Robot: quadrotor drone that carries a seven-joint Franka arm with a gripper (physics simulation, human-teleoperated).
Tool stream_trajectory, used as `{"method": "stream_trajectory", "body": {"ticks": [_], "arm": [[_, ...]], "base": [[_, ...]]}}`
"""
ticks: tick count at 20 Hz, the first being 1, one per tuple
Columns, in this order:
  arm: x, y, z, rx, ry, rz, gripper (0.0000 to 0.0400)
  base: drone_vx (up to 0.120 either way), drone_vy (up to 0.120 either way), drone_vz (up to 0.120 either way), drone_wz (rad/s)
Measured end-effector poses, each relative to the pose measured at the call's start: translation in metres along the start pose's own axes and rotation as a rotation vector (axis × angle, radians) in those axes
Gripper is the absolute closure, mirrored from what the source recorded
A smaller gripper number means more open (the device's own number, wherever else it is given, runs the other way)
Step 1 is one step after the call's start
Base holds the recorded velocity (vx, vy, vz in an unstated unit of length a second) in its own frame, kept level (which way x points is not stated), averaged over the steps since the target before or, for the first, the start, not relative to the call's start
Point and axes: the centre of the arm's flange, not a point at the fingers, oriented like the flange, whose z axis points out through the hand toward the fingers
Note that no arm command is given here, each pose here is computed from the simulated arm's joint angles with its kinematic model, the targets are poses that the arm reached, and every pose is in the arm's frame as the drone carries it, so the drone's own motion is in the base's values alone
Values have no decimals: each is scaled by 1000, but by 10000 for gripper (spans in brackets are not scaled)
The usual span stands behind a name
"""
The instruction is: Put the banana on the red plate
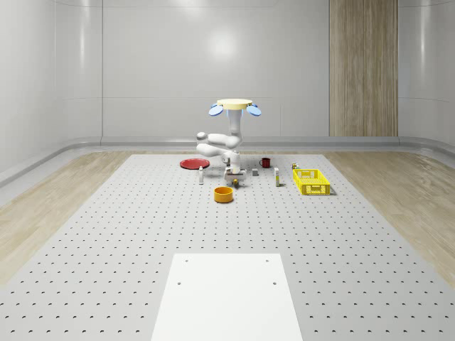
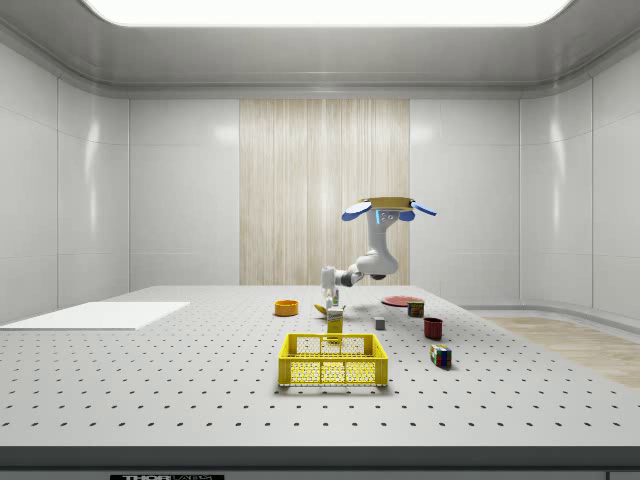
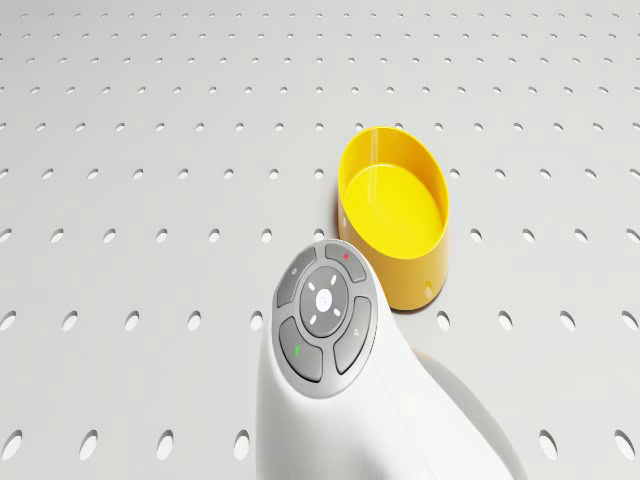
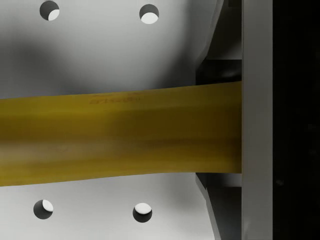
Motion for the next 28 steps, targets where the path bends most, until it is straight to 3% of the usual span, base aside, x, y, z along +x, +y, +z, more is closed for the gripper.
{"method": "stream_trajectory", "body": {"ticks": [8, 21, 28], "arm": [[0, 0, -24, -1, 2, 17, 207], [0, 0, -30, -1, 2, 27, 207], [0, 0, -30, -1, 2, 4, 207]], "base": [[0, 0, 110, 0], [0, 0, 120, 0], [0, 0, 6, -114]]}}
